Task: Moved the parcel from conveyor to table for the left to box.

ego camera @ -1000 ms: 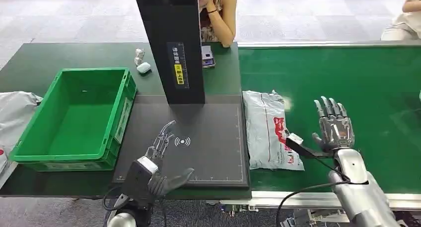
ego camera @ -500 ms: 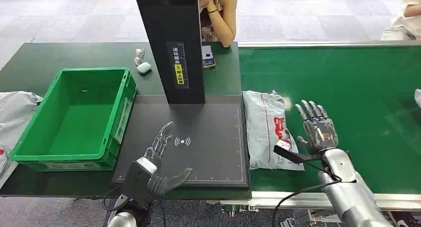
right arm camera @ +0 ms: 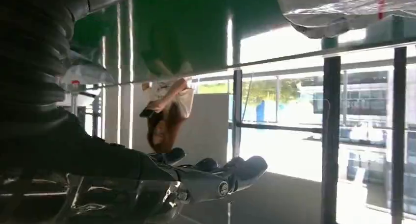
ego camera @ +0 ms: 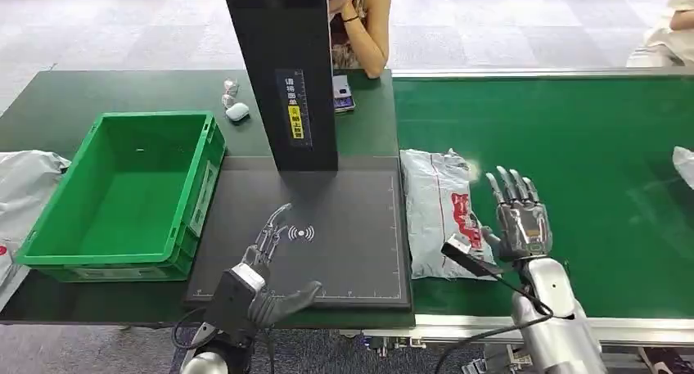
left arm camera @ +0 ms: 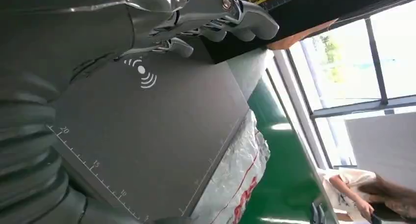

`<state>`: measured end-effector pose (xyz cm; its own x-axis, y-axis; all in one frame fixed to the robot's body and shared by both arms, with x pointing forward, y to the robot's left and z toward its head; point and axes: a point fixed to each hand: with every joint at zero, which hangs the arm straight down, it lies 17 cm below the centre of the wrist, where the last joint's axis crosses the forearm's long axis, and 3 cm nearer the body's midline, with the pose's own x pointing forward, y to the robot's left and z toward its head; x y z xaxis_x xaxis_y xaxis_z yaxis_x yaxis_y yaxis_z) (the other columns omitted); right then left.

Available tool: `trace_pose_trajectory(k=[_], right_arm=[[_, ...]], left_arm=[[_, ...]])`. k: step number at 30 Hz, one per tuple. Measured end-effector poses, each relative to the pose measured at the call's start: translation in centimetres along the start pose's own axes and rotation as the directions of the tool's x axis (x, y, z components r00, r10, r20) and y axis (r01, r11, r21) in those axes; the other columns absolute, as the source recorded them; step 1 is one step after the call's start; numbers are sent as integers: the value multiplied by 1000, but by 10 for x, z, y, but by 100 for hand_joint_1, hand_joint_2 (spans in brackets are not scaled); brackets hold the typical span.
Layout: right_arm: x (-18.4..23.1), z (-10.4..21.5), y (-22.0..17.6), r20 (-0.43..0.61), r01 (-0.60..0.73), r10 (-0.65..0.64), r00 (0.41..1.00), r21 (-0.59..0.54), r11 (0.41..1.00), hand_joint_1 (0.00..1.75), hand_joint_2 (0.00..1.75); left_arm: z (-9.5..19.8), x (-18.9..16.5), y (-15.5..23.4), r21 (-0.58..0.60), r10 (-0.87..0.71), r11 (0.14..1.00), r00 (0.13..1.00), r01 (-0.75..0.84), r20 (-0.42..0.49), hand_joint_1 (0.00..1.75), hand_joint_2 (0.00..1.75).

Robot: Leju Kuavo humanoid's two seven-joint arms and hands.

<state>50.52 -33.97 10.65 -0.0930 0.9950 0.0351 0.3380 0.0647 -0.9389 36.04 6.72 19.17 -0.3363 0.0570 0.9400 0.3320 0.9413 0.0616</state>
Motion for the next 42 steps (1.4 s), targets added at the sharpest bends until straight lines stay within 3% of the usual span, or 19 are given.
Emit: trace_pose_trajectory(k=[7,10,12,14,16,21,27,31,36,40,42], right_arm=[[-41,25,65,-300,226,-157,941,211,951,0,175],[-39,42,95,-376,354,-225,899,320,879,0,175],[-38,42,96,-384,376,-245,890,317,871,0,175],[-42,36,83,-367,354,-251,896,248,902,0,175],[-49,21,47,-324,277,-239,915,75,958,0,175],[-37,0,-4,-175,215,-226,958,-77,974,0,175],[-55,-18,-73,-150,256,-317,936,-323,911,0,175],[-80,-30,-90,-215,329,-445,870,-418,847,0,175],[-55,-54,-65,-191,420,-478,858,-277,864,0,175],[-26,-58,2,-240,412,-386,891,68,909,0,175],[-19,-54,23,-262,379,-328,908,176,908,0,175]], left_arm=[[2,-5,1,-3,-8,1000,1000,8,-23,0,175],[3,-7,0,-11,-12,1000,999,12,-30,0,175],[3,-8,0,-16,-17,1000,999,16,-34,0,175],[4,-8,0,-18,-21,1000,999,20,-35,0,175],[4,-9,0,-18,-28,999,999,27,-35,0,175],[4,-8,-1,-11,-33,999,999,33,-33,0,175],[4,-7,-6,-14,-29,1000,999,28,-31,0,175],[4,-5,-7,-15,-20,1000,999,20,-26,0,175],[4,-5,-10,-29,-13,1000,1000,12,-25,0,175],[5,-4,-14,-53,-1,999,1000,0,-21,0,175],[6,-4,-16,-62,1,998,1000,-3,-21,0,175]])
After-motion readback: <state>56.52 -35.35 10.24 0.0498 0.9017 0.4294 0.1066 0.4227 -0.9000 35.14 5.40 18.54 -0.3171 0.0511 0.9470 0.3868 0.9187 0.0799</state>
